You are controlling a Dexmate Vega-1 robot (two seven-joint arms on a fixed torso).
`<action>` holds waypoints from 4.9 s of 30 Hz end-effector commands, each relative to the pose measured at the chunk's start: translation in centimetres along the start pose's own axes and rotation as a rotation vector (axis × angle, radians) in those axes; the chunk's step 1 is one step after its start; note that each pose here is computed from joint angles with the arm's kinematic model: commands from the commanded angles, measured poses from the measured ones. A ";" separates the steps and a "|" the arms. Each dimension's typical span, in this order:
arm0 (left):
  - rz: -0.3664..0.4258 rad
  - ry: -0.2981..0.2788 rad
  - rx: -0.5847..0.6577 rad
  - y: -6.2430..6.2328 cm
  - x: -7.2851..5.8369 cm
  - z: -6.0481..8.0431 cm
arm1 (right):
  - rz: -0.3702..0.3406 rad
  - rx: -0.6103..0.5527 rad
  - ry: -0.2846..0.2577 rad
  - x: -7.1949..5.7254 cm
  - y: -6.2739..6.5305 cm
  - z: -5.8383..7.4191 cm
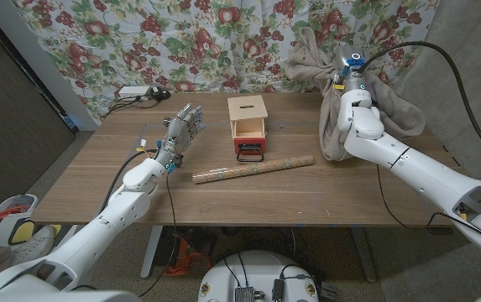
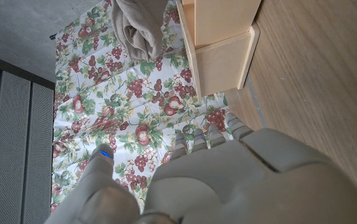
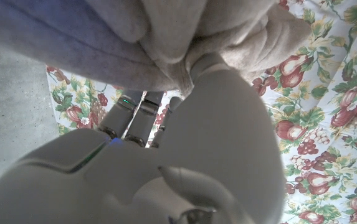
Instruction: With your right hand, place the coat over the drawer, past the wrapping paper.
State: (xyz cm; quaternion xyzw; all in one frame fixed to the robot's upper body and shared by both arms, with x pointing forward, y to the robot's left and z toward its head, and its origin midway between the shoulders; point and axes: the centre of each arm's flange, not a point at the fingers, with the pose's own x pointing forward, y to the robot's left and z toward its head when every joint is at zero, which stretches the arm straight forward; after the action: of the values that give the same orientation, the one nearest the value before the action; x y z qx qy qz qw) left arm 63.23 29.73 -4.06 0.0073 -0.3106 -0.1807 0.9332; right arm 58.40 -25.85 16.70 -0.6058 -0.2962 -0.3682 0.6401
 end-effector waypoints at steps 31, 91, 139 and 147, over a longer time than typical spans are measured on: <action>0.009 -0.025 0.009 -0.9 -2.0 0.7 | -0.177 0.020 -0.225 -1.6 -8.9 5.0; -0.008 -0.056 -0.004 -1.2 -1.6 0.5 | -0.276 0.108 -0.595 -3.7 -14.4 14.1; 0.018 -0.102 0.043 -1.8 -4.8 2.8 | -0.111 0.154 -0.805 -5.2 -10.3 19.2; 0.028 -0.104 0.055 -1.8 -5.3 3.1 | -0.069 0.174 -0.817 -5.2 -8.9 19.8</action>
State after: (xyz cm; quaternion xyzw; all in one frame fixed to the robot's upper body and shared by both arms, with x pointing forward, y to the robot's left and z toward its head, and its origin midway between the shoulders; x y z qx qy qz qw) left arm 57.83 30.03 -4.90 0.0143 -0.3580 -0.1657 0.9188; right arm 48.14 -6.52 20.11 -0.6330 -0.5808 -0.1217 0.4972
